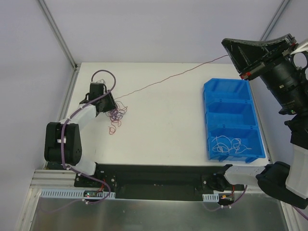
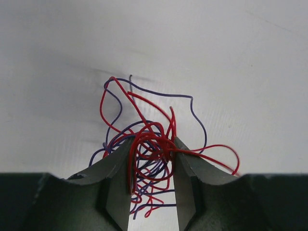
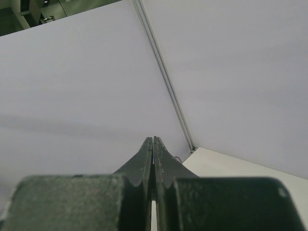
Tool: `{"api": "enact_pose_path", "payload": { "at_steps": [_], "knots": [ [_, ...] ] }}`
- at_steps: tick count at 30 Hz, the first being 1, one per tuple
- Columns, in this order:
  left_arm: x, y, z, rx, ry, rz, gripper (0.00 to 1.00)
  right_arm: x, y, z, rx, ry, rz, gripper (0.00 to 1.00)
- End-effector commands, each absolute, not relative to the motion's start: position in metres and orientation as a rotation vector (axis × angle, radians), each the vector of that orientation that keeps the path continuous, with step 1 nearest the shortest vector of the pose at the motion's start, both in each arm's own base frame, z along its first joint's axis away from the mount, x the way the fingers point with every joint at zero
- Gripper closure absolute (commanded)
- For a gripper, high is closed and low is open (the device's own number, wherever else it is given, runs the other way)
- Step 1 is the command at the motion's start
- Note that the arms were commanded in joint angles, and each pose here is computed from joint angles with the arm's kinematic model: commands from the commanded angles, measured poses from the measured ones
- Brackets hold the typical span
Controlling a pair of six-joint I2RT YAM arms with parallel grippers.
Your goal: Untangle the cables
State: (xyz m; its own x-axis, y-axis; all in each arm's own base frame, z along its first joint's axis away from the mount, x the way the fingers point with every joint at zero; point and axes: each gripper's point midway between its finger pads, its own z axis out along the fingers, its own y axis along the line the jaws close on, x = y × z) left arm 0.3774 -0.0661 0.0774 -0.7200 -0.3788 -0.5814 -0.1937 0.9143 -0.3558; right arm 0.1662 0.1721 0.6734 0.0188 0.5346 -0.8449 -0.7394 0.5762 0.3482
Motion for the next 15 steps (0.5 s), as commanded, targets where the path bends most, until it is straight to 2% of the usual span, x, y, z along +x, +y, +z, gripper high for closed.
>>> {"api": "enact_pose_path", "payload": {
  "at_steps": [1,9,15],
  "knots": [
    [0.388,-0.034,0.087,-0.457,2.377,-0.297,0.66,0.141,0.138,0.707,-0.159,1.032,0.982,1.00],
    [0.393,0.013,0.068,-0.572,2.402,-0.228,0.66,0.125,0.118,0.719,-0.141,0.965,0.961,1.00],
    [0.395,0.017,0.072,-0.562,2.397,-0.207,0.63,0.141,0.124,0.704,-0.140,1.025,0.912,1.00]
  ]
}}
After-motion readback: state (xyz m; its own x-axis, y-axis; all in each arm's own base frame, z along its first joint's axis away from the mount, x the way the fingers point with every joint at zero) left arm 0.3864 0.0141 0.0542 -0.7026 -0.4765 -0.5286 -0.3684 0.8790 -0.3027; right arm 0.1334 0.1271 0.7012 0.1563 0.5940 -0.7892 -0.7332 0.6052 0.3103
